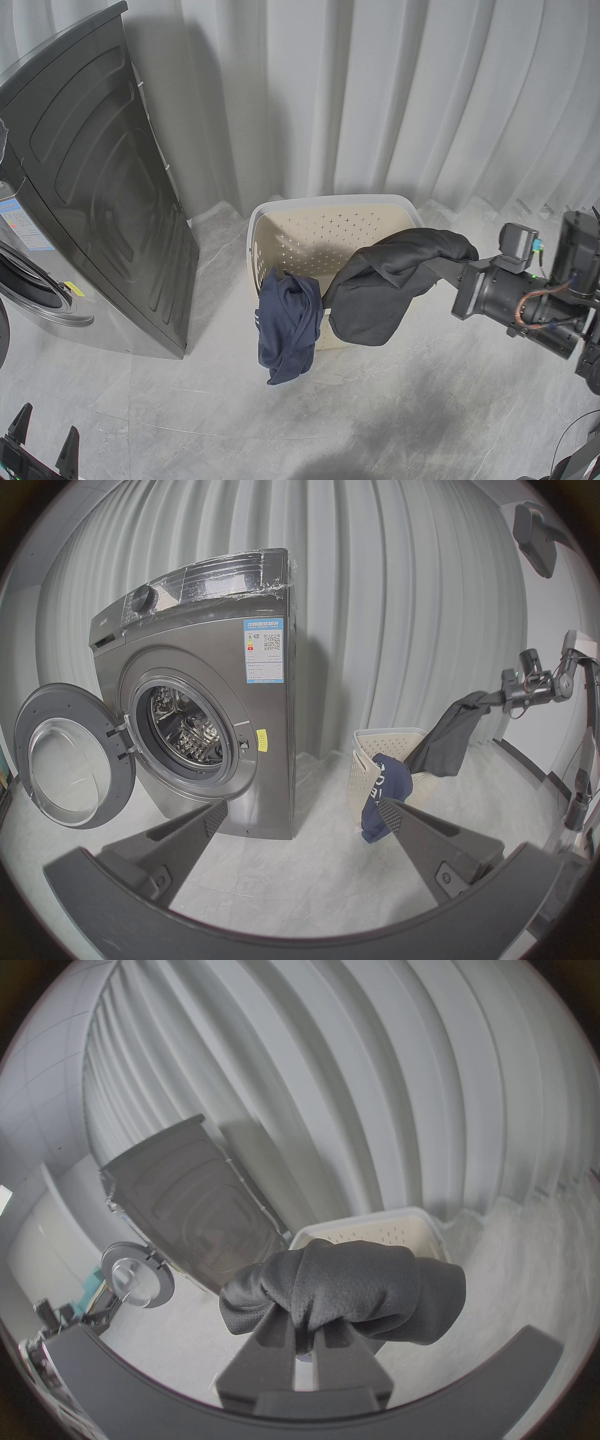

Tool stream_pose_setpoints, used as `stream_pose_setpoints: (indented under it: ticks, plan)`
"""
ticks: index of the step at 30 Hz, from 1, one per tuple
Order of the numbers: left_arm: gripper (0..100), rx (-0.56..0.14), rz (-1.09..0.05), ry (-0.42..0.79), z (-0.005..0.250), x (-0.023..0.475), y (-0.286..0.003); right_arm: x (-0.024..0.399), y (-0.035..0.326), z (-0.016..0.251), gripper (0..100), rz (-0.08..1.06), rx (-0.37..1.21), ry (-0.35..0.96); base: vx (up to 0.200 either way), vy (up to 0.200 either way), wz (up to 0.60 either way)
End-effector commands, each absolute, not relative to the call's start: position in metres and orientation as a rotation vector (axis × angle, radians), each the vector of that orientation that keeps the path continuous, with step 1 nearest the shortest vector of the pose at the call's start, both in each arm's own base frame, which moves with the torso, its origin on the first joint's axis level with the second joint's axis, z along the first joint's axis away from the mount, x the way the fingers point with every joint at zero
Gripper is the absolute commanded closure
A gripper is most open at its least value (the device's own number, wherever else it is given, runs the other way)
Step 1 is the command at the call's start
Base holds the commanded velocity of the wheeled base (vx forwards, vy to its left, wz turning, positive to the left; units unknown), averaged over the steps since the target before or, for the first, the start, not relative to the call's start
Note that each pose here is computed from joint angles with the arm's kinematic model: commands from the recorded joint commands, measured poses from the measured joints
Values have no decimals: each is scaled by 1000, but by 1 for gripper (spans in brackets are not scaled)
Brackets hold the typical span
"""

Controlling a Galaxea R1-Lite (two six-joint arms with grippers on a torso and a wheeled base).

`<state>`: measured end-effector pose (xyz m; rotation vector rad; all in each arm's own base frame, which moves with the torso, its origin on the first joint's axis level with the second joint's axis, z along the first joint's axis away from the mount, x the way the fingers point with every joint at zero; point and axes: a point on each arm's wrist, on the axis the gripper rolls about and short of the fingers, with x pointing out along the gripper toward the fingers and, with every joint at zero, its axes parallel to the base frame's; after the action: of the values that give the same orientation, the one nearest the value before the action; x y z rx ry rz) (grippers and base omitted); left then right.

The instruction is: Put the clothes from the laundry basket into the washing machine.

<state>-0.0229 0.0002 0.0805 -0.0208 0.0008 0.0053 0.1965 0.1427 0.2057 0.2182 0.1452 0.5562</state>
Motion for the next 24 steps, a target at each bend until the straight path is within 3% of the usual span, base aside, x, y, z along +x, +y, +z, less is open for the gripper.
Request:
stream_pose_setpoints:
  ticks: [1, 14, 20, 24]
  plan:
    - [0, 8, 6, 6, 76, -23, 0, 161, 122, 229, 100, 622, 220, 27, -200, 0, 0]
    - [0, -17, -3, 6, 76, -23, 0, 151, 122, 226, 100, 689, 204, 28, -200, 0, 0]
    - [0, -18, -3, 6, 76, -23, 0, 149, 121, 225, 100, 715, 207, 9, 0, 0, 0]
    - [0, -18, -5, 9, 76, -23, 0, 150, 122, 224, 100, 716, 206, 17, 0, 200, 0]
